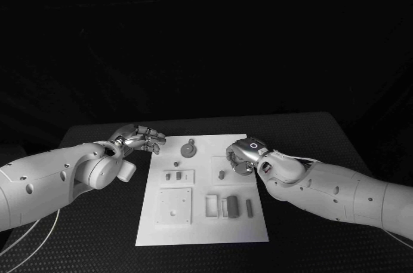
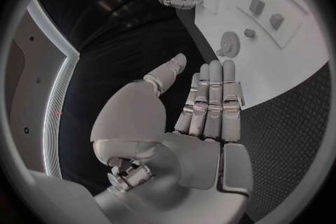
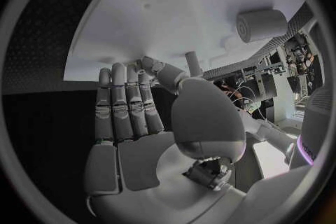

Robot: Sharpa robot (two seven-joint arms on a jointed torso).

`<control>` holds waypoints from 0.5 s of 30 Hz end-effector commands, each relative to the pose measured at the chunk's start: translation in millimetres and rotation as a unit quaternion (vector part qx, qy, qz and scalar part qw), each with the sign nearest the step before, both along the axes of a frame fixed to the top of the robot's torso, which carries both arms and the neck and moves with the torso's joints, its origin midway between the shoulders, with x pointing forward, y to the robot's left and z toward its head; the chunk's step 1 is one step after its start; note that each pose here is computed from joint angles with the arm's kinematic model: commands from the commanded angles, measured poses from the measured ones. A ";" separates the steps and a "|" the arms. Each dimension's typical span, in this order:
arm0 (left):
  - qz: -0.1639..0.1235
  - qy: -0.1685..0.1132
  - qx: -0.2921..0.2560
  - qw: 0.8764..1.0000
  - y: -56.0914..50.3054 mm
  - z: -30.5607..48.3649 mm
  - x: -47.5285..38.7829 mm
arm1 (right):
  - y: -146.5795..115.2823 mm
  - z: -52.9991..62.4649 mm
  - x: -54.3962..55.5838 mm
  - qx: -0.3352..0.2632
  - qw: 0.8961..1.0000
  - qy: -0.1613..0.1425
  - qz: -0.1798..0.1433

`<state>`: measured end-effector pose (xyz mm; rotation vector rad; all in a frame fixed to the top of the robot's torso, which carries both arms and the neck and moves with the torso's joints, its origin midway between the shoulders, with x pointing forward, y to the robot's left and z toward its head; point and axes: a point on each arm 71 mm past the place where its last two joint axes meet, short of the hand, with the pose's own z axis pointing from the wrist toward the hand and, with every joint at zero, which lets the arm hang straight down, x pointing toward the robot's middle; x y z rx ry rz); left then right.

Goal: Assemble the parts on the task board

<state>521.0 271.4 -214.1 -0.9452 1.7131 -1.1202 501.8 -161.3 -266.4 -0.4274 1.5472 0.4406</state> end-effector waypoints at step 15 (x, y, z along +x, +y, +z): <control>-0.009 -0.003 -0.001 1.000 -2.8 1.1 0.4 | -3.6 -14.1 -6.5 -0.025 0.999 0.024 -0.010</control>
